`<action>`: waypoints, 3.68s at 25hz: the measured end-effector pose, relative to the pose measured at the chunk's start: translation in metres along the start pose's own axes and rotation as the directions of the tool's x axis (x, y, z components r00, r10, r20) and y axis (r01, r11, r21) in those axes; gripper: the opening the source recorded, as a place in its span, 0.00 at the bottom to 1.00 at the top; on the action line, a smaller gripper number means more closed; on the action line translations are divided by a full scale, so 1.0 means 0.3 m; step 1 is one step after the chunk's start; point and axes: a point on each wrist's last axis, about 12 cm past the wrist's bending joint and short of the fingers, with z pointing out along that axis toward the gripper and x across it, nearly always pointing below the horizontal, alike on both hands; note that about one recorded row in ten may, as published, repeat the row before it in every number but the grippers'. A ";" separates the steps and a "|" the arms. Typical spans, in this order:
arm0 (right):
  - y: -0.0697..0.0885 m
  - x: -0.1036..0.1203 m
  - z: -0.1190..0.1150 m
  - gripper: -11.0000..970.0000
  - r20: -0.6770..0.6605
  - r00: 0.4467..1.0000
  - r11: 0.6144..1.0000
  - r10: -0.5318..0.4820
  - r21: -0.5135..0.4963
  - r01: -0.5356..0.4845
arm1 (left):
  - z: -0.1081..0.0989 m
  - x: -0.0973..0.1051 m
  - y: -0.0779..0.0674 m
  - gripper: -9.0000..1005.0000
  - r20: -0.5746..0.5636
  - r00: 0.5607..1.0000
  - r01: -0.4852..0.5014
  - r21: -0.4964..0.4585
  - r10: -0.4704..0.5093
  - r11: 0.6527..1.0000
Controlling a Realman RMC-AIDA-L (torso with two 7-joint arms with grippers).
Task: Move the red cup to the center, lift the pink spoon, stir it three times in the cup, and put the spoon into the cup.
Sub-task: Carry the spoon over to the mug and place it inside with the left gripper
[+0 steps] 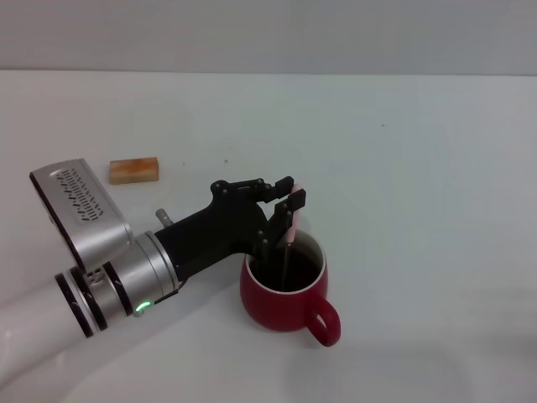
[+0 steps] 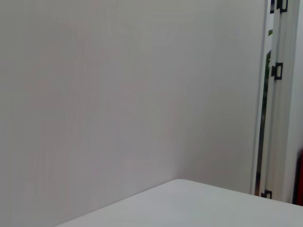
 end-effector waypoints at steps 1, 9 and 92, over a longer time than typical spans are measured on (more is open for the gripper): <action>0.000 0.000 0.000 0.34 0.000 1.000 1.000 0.000 0.000 0.000 | -0.001 0.000 0.000 0.21 0.000 1.000 0.001 0.000 -0.001 1.000; 0.000 0.000 -0.002 0.34 -0.001 1.000 1.000 0.001 0.001 -0.001 | 0.001 -0.001 -0.005 0.18 0.001 1.000 -0.002 0.011 0.002 1.000; 0.001 0.002 -0.002 0.34 -0.007 1.000 1.000 0.002 0.000 -0.002 | 0.035 -0.011 -0.013 0.17 -0.021 1.000 0.006 0.044 -0.005 0.999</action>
